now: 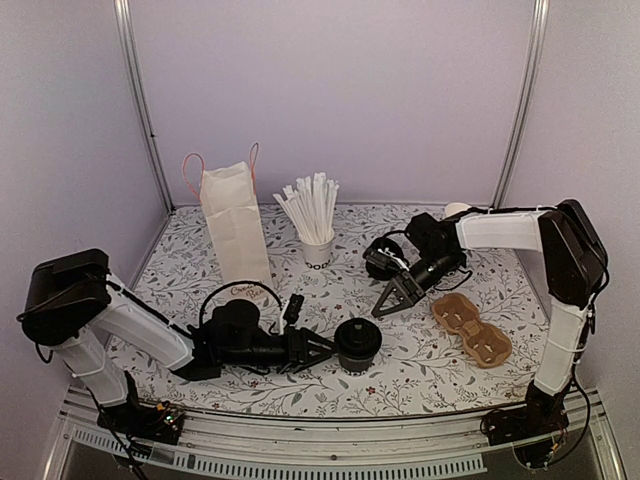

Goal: Pack the takeout coffee

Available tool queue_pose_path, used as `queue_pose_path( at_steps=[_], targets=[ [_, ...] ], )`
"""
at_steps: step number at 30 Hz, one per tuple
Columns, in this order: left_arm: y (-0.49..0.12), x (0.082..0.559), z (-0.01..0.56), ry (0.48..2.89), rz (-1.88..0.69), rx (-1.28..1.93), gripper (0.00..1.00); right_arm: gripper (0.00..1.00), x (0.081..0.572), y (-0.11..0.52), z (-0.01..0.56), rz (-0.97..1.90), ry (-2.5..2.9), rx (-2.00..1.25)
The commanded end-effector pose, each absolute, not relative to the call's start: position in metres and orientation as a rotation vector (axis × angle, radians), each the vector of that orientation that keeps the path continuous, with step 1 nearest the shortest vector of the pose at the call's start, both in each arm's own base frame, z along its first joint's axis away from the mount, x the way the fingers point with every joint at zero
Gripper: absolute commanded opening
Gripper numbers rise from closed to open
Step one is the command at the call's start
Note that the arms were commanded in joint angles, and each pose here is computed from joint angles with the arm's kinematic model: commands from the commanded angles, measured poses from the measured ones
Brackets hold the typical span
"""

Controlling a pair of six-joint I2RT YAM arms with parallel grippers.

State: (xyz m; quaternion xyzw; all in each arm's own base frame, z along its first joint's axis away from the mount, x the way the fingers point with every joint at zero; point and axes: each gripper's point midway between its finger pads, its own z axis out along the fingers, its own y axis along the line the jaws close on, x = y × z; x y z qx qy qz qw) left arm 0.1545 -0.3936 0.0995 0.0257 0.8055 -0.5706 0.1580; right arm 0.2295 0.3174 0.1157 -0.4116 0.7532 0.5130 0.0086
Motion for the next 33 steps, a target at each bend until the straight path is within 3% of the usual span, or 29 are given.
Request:
queue_pose_path(
  at_steps=[1,14,26,33],
  targets=[
    [-0.386,0.158,0.09,2.301,-1.699,0.006,0.4,0.56,0.235,0.323,0.107,1.608,2.374,-1.283],
    [-0.393,0.159,0.102,2.27,-1.718,0.056,0.39,0.57,0.227,0.326,0.118,1.697,2.313,-1.301],
    [-0.405,0.163,0.103,2.26,-1.775,0.075,0.4,0.63,0.211,0.329,0.116,1.727,2.3,-1.352],
    [-0.408,0.163,0.097,2.294,-1.762,0.072,0.41,0.59,0.21,0.328,0.107,1.694,2.327,-1.358]
  ],
)
